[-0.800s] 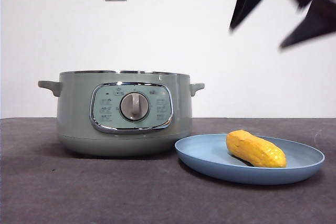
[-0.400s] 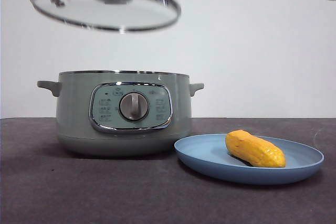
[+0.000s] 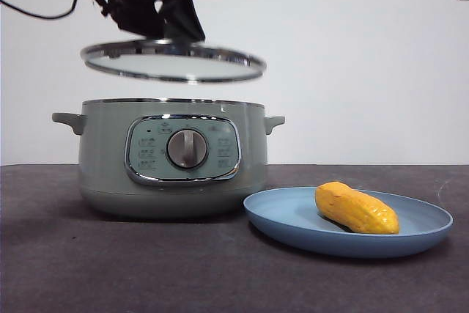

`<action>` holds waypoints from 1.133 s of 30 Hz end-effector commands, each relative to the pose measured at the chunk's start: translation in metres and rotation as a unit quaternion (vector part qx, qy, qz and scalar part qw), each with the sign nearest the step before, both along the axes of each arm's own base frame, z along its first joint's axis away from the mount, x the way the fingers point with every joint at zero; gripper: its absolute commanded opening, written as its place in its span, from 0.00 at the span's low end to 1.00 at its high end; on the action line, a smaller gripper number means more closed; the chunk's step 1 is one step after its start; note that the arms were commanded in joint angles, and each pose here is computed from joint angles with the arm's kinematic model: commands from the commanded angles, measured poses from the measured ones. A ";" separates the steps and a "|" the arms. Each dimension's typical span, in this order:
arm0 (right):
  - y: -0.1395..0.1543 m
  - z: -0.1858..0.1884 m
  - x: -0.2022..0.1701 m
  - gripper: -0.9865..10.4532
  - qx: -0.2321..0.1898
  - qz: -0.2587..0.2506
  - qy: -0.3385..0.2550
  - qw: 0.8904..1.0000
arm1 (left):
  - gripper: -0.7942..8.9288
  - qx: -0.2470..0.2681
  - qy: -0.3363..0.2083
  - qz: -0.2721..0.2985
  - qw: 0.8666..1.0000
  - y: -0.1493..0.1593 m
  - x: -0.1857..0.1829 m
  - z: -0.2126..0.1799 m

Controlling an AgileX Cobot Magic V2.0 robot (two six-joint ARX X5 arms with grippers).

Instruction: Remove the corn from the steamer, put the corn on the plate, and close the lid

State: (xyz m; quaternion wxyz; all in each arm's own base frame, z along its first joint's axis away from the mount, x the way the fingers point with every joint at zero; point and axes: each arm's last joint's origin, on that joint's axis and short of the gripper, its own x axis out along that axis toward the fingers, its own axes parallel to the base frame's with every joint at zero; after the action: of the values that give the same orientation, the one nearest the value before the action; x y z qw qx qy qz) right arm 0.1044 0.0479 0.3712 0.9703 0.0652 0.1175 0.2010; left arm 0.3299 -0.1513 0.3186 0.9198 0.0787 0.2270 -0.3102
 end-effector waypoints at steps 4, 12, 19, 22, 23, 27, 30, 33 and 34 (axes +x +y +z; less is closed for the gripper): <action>0.001 0.001 0.001 0.58 -0.006 0.000 -0.005 1.000 | 0.07 0.002 -0.006 0.001 1.000 -0.002 0.013 -0.009; 0.001 0.001 0.001 0.58 -0.006 0.000 -0.005 1.000 | 0.07 0.006 0.003 0.001 1.000 -0.002 0.015 -0.014; 0.001 0.001 0.002 0.58 -0.007 0.001 -0.004 1.000 | 0.07 0.010 0.013 0.001 1.000 -0.004 0.018 -0.021; 0.001 0.001 0.002 0.58 -0.007 0.001 -0.004 1.000 | 0.07 0.016 0.026 0.001 1.000 -0.005 0.022 -0.029; 0.001 0.001 0.002 0.58 -0.007 0.001 -0.004 1.000 | 0.07 0.017 0.028 0.001 0.999 -0.005 0.022 -0.030; 0.001 0.001 0.002 0.58 -0.007 0.001 -0.004 1.000 | 0.07 0.016 0.027 0.001 1.000 -0.006 0.023 -0.031; 0.001 0.001 0.002 0.58 -0.007 0.001 -0.004 1.000 | 0.07 0.018 0.030 0.001 0.999 -0.006 0.023 -0.032; 0.001 0.001 0.002 0.58 -0.006 0.001 -0.004 1.000 | 0.07 0.022 0.039 0.004 0.999 -0.003 0.023 -0.033; 0.001 0.001 0.002 0.58 -0.006 0.001 -0.004 1.000 | 0.07 0.024 0.041 0.003 0.999 -0.003 0.022 -0.034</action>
State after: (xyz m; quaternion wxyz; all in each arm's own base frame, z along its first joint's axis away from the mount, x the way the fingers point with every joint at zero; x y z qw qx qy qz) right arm 0.1066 0.0489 0.3704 0.9703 0.0591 0.1203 0.2014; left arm 0.3488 -0.1539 0.2867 0.9097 0.0847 0.2709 -0.3030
